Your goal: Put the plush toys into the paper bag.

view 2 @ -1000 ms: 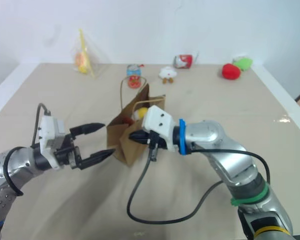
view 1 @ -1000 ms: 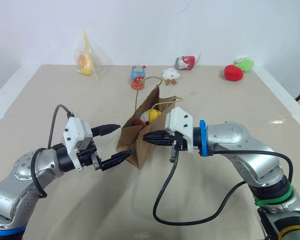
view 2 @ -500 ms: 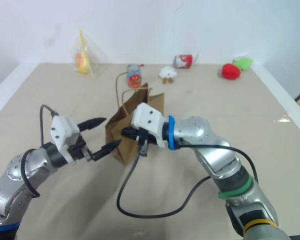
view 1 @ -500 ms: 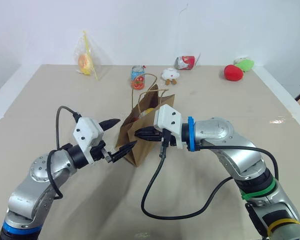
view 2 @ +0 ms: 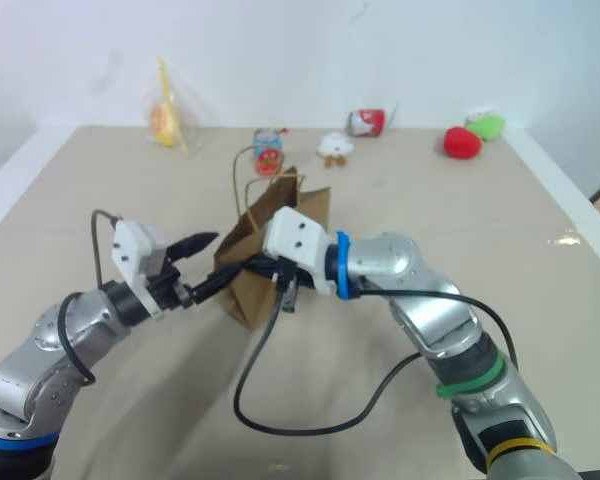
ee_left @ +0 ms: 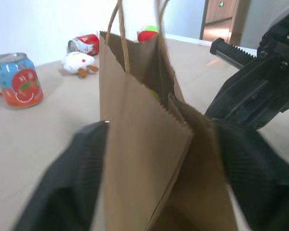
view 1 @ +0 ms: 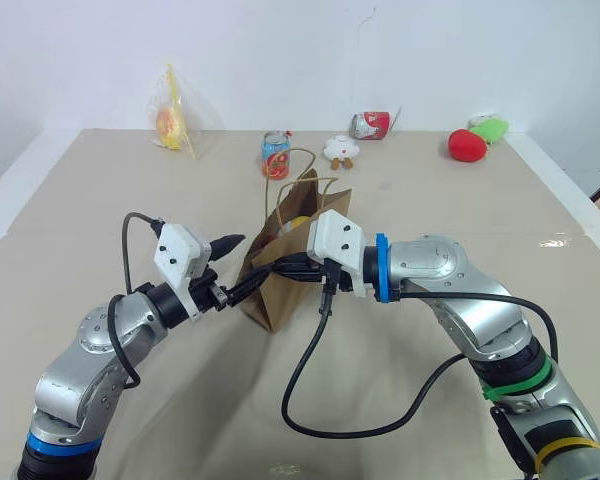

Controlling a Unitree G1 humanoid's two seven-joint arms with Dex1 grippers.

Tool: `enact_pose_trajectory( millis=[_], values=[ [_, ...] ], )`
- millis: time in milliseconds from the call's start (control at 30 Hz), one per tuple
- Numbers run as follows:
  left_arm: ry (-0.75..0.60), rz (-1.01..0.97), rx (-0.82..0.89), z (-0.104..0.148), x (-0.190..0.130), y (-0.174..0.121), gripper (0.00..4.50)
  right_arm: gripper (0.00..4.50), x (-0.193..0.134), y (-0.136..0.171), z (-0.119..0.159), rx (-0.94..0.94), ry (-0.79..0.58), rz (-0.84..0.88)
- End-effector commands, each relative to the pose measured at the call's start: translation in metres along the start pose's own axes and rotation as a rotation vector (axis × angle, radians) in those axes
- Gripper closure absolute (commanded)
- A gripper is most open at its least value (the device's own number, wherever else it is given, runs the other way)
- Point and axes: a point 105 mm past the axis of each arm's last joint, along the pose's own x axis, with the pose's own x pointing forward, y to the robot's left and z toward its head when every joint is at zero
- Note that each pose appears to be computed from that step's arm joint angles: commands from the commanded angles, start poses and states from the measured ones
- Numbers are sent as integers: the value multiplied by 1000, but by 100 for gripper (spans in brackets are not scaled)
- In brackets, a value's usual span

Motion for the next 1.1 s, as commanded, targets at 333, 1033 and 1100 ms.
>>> enact_pose_trajectory(
  millis=[333,1033,1100],
  values=[
    [-5,-18,63,6,-3,11,448,450,-22,-6,5,-25,-7,-32],
    [-3,-655,218,25,-19,-3,448,450,-203,-78,-1,291,-30,-378],
    [-20,-677,229,25,-19,-4,448,450,-209,-80,10,296,-63,-367]
  ],
)
